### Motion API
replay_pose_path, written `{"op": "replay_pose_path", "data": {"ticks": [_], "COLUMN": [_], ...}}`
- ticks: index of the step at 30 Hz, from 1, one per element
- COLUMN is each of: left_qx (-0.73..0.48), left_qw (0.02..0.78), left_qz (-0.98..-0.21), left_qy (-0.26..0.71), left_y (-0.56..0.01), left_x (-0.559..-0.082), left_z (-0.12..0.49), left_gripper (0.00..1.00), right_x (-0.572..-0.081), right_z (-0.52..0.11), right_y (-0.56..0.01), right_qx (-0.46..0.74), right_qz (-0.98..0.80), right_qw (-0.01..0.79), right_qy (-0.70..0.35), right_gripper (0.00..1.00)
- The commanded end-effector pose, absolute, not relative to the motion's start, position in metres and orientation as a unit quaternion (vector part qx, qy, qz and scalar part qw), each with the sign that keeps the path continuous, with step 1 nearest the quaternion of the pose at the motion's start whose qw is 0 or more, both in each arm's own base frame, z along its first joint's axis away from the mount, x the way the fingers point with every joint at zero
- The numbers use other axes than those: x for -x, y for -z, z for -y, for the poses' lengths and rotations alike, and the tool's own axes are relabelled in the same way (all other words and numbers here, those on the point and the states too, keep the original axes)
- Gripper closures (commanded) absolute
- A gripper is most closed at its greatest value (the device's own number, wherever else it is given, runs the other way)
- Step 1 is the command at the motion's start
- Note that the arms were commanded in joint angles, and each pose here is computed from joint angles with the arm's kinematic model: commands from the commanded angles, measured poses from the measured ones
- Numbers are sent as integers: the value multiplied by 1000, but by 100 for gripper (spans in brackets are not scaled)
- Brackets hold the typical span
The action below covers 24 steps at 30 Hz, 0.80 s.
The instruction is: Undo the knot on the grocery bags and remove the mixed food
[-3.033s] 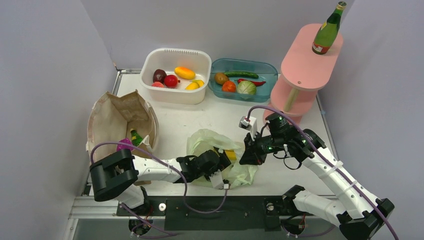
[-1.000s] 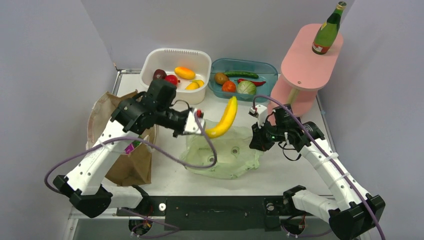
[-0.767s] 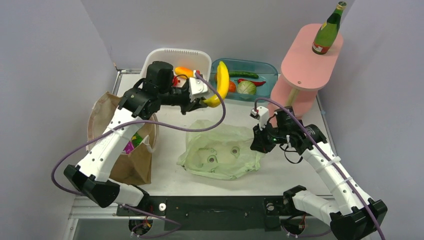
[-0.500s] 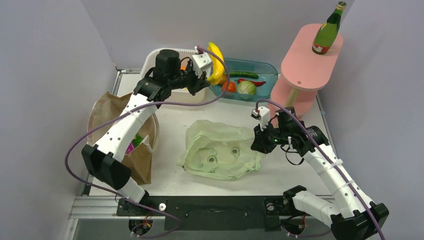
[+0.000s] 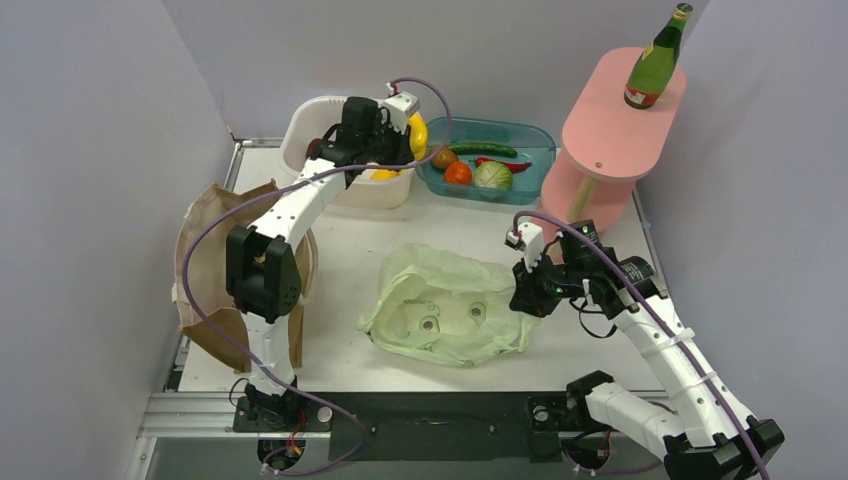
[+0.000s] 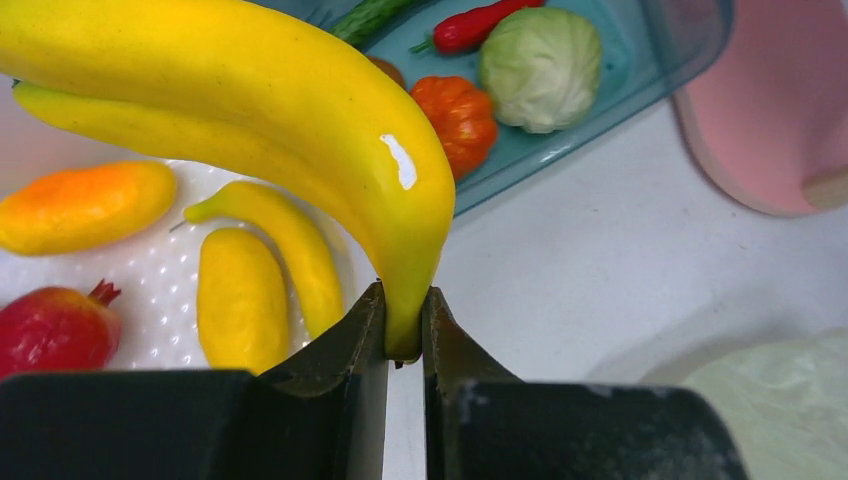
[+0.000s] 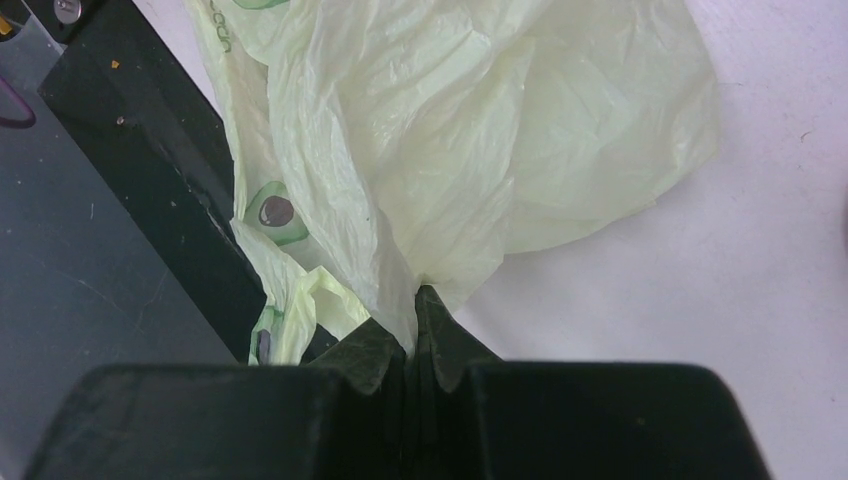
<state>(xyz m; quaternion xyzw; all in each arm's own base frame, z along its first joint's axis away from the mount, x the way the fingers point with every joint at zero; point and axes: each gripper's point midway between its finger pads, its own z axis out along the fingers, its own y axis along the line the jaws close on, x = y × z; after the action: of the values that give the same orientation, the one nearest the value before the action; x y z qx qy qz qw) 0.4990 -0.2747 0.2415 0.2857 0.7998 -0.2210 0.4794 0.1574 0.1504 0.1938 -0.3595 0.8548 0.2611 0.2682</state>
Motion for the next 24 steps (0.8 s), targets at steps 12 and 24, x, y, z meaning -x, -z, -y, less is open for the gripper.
{"op": "replay_pose_path", "data": {"ticks": [12, 24], "left_qx": [-113, -211], "left_qw": [456, 546], "left_qz": [-876, -792], "left_qy": [111, 171], "left_y": [-206, -356], "left_x": [-563, -485], "left_z": [158, 165], "left_gripper": [52, 24], "right_x": [-188, -243], "right_z": [-166, -188], "right_y": [-212, -249], "right_qx": [363, 309], "right_qz": [-835, -823], "right_qw": [318, 397], "right_qy": [-265, -263], "right_gripper": [100, 100]}}
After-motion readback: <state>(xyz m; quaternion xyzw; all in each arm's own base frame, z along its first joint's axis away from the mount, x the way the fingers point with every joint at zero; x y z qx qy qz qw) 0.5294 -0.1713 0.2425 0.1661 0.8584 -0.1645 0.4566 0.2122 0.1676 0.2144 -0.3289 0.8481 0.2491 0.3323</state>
